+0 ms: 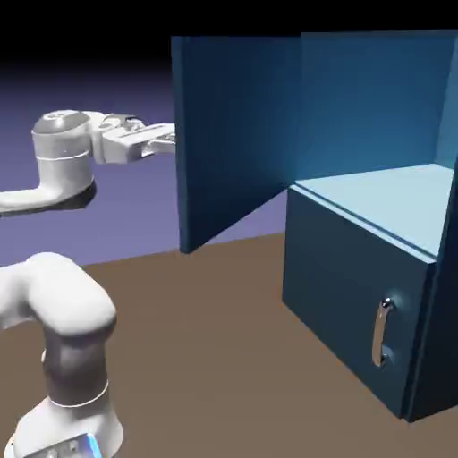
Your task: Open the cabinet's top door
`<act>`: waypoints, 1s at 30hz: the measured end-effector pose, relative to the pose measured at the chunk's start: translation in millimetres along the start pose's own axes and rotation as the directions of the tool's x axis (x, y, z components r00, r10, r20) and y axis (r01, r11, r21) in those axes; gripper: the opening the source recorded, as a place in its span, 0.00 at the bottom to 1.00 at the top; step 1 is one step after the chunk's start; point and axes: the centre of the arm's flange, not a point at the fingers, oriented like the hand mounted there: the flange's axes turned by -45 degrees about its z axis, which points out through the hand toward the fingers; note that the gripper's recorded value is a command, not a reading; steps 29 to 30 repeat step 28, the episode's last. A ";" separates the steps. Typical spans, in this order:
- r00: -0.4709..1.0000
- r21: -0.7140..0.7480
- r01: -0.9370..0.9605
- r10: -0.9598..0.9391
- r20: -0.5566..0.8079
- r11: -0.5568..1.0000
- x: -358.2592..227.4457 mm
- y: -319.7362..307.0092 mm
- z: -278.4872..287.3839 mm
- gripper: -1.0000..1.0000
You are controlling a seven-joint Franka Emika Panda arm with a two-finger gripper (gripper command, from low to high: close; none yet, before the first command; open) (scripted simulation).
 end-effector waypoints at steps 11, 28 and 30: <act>1.000 -0.250 0.000 0.000 0.000 0.968 0.0 -51.0 -107.6 0.00; 1.000 -0.534 0.000 0.000 0.000 0.846 0.0 -147.9 -217.2 0.00; 1.000 -0.534 0.000 0.000 0.000 0.846 0.0 -147.9 -217.2 0.00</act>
